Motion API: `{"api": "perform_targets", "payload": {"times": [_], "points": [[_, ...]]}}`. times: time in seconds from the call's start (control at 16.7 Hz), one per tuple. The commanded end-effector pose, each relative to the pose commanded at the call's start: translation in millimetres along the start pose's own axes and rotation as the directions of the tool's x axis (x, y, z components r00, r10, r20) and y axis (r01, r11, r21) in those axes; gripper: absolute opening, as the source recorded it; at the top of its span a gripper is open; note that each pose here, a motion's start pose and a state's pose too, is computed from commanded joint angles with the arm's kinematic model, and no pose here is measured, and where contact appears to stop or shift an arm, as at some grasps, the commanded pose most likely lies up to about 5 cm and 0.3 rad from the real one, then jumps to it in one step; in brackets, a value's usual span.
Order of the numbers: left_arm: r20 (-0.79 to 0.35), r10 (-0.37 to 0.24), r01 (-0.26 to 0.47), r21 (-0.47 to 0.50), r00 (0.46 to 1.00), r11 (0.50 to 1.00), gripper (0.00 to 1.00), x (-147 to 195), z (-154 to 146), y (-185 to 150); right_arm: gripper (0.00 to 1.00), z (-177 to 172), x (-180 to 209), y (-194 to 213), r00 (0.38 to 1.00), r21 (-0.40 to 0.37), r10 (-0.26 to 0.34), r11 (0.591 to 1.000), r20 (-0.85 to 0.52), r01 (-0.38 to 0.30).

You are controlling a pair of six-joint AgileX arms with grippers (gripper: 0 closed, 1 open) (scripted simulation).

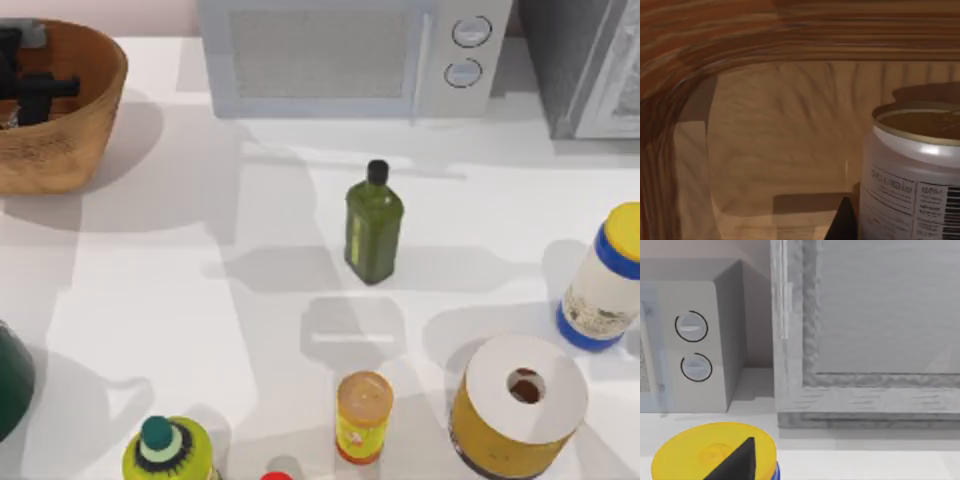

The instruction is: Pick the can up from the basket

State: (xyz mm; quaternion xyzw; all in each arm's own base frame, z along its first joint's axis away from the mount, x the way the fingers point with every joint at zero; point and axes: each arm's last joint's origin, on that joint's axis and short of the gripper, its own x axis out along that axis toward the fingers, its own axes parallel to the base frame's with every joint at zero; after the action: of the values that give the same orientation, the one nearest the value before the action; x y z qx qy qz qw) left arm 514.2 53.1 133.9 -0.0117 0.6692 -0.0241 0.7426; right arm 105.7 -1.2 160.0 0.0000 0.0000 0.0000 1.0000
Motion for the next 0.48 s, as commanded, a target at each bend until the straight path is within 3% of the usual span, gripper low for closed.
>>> {"api": "perform_targets", "payload": {"times": [0.12, 0.48], "points": [[0.0, 0.0, 0.0, 0.0, 1.0, 1.0, 0.02, 0.0, 0.0, 0.0, 1.0, 0.0, 0.0, 0.0, 1.0, 0.0, 0.0, 1.0, 0.0, 0.0], [0.0, 0.0, 0.0, 0.0, 1.0, 1.0, 0.0, 0.0, 0.0, 0.0, 1.0, 0.0, 0.0, 0.0, 1.0, 0.0, 0.0, 1.0, 0.0, 0.0]]}}
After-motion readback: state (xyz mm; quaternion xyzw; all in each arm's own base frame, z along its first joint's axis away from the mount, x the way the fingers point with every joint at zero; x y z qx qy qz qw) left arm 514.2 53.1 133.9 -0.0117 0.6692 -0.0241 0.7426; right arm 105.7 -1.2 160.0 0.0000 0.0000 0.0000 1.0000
